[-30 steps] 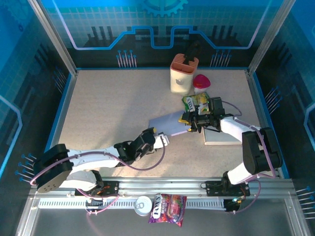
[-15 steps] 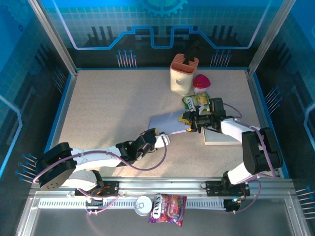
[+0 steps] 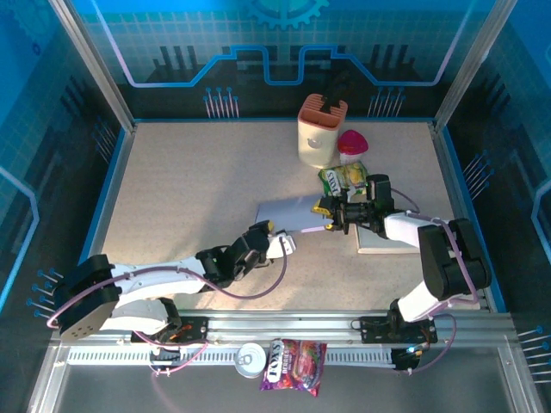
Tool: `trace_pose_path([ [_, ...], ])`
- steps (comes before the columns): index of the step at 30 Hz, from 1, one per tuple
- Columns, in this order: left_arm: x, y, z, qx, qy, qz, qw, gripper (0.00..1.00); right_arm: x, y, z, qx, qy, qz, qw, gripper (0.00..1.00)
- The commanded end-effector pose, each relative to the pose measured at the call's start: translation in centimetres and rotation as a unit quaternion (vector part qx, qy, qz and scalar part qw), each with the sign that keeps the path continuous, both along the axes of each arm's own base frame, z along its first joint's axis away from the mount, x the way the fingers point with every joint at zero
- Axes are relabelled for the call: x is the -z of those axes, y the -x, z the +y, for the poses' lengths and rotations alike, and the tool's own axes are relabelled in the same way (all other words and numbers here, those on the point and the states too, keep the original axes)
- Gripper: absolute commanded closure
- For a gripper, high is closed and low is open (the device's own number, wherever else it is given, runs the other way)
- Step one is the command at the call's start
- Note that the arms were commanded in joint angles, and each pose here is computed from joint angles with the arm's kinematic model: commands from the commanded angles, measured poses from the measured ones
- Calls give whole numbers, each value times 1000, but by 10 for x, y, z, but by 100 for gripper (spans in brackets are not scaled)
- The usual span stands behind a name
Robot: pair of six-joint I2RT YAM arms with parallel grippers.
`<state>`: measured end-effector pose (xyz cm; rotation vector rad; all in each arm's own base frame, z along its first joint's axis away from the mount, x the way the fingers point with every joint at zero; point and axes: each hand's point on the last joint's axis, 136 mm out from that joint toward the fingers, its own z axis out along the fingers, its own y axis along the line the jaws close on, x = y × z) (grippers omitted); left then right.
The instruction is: Fold the paper box
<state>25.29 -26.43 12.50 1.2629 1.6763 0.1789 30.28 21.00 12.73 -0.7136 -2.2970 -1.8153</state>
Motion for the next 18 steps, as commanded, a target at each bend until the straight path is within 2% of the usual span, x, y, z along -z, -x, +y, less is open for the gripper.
trace_pose_path([
  [1, -4, -12, -4, -8, -4, -15, 1000, 47, -9, -1, -1, -7, -23, -2, 1000, 67],
  [3, -10, -22, 0, -29, -7, -39, 999, 46, -9, 1, -1, -8, -21, 0, 1000, 67],
  [9, -15, -29, -5, -25, -7, -47, 999, 48, -9, 4, -1, -9, -25, 6, 1000, 68],
  [13, -12, -31, -9, -23, -13, -46, 999, 59, -8, 4, 0, -7, -31, 11, 999, 68],
  [16, -14, -30, -9, -22, -10, -41, 999, 63, -7, 3, 0, -6, -38, 12, 999, 67],
  [18, -16, -24, -9, -14, -4, -23, 1000, 68, -8, 1, -2, -2, -42, 6, 999, 62],
])
